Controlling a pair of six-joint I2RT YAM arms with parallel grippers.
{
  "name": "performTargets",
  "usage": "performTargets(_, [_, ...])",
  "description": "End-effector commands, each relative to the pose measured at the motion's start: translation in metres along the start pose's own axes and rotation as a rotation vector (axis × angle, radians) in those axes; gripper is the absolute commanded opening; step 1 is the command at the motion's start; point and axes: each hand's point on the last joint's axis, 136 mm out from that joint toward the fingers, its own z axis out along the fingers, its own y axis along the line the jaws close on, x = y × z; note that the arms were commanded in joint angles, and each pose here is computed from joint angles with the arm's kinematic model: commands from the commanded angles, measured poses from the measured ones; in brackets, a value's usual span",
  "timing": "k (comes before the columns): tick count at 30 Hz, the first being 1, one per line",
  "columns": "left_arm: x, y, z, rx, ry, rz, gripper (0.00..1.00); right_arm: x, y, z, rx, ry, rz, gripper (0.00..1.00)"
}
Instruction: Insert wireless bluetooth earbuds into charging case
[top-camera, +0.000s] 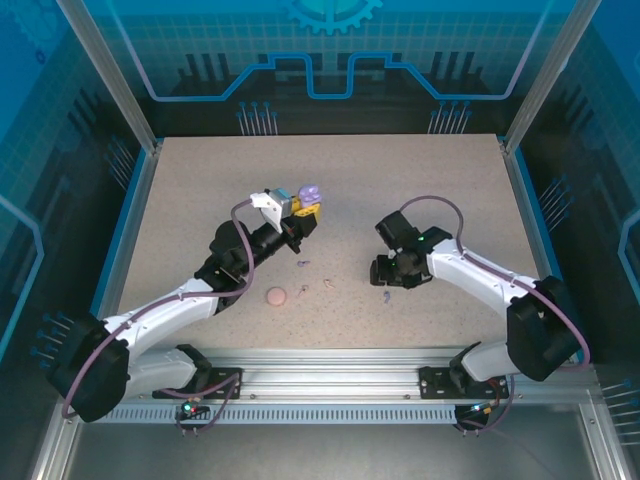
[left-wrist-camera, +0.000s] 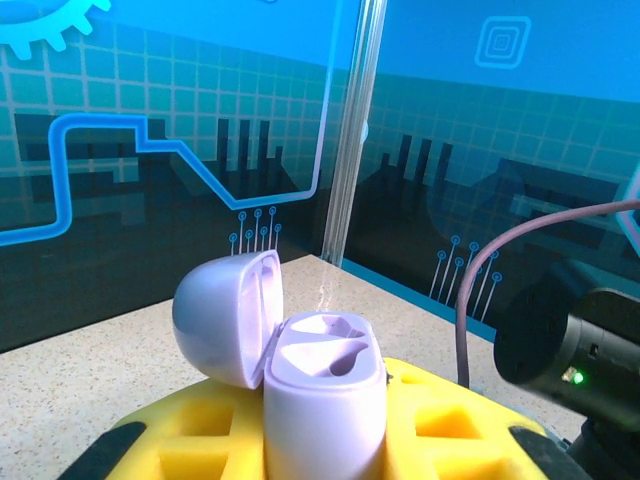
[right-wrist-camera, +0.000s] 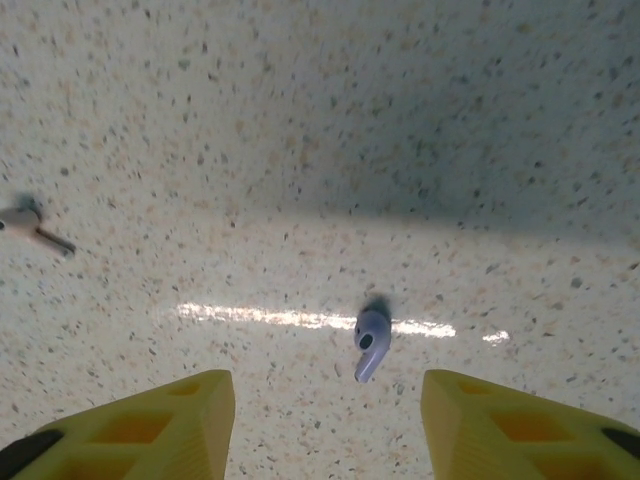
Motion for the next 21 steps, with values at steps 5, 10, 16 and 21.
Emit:
performTargets(5, [-0.006, -0.009, -0.002, 0.049, -0.013, -0.019, 0.00, 0.020, -0.015, 0.023, 0.119, 0.064, -0.009, 0.46])
performTargets(10, [-0.006, -0.011, 0.001, 0.064, -0.007, -0.022, 0.00, 0.023, -0.018, 0.035, 0.155, 0.086, -0.021, 0.42])
performTargets(16, [-0.005, -0.013, 0.005, 0.072, -0.004, -0.022, 0.00, 0.022, -0.021, 0.048, 0.183, 0.103, -0.025, 0.38])
performTargets(21, [-0.005, -0.013, 0.006, 0.073, -0.003, -0.019, 0.00, 0.022, -0.020, 0.056, 0.191, 0.120, -0.032, 0.35])
